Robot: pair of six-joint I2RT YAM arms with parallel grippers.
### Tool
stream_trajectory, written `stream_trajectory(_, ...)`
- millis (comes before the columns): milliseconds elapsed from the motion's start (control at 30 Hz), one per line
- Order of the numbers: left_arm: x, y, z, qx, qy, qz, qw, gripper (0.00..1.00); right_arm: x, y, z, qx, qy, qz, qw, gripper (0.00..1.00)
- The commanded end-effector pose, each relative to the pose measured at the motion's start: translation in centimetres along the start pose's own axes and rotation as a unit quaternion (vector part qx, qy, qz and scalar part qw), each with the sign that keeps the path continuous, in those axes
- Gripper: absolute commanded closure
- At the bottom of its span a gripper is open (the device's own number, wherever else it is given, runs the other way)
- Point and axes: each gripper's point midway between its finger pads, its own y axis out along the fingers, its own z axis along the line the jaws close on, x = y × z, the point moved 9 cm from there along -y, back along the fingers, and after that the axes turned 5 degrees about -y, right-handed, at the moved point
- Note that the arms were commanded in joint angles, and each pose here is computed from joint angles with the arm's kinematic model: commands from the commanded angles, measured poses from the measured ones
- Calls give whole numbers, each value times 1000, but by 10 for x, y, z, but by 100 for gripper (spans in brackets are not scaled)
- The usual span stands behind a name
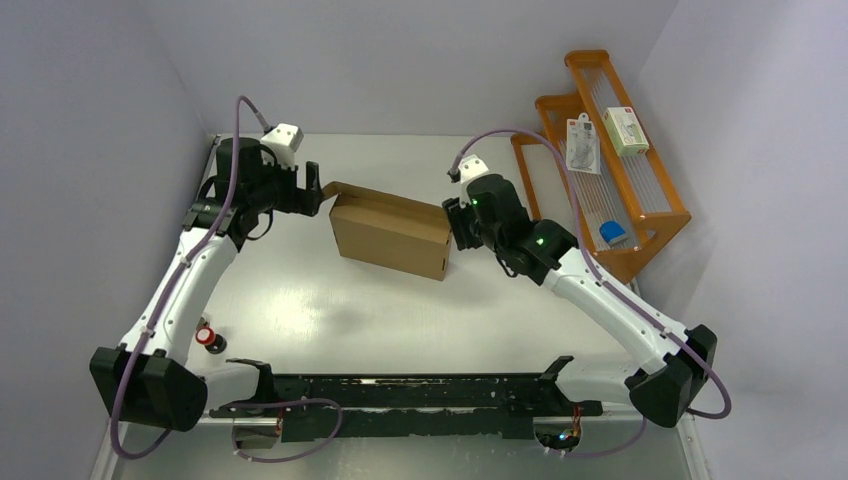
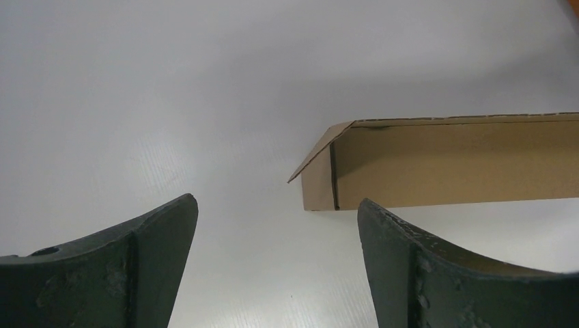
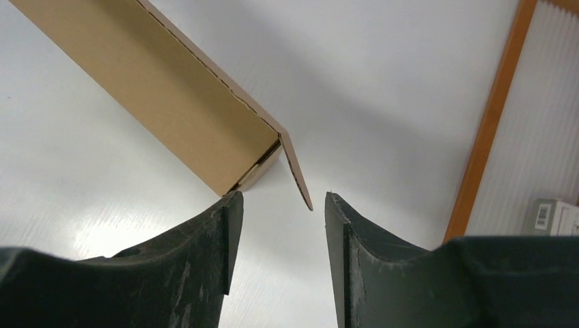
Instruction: Fold the paper box
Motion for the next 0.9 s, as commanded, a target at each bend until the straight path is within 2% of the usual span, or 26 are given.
stream_trajectory(0, 11, 4, -4, -58, 11, -9, 998, 9, -2, 7, -2, -25, 20, -6, 999, 50)
stream_trajectory(200, 10, 11, -2, -66, 21, 9, 998, 14, -2, 13, -4, -39, 12, -19, 999, 58)
stream_trajectory(467, 9, 18, -1, -77, 36, 23, 996, 17, -3, 26, -1, -24, -8, -5, 1000, 73)
stream_trajectory(600, 9, 24, -2, -89, 39, 35, 995, 20, -4, 28, -2, -29, -9, -10, 999, 76)
stream_trajectory(733, 11, 28, -3, -102, 44, 41, 993, 25, -3, 26, -4, -32, -9, -12, 999, 87)
stream_trajectory(867, 13, 31, -5, -120, 48, 43, 991, 30, -3, 26, -4, -22, -24, -17, 999, 95)
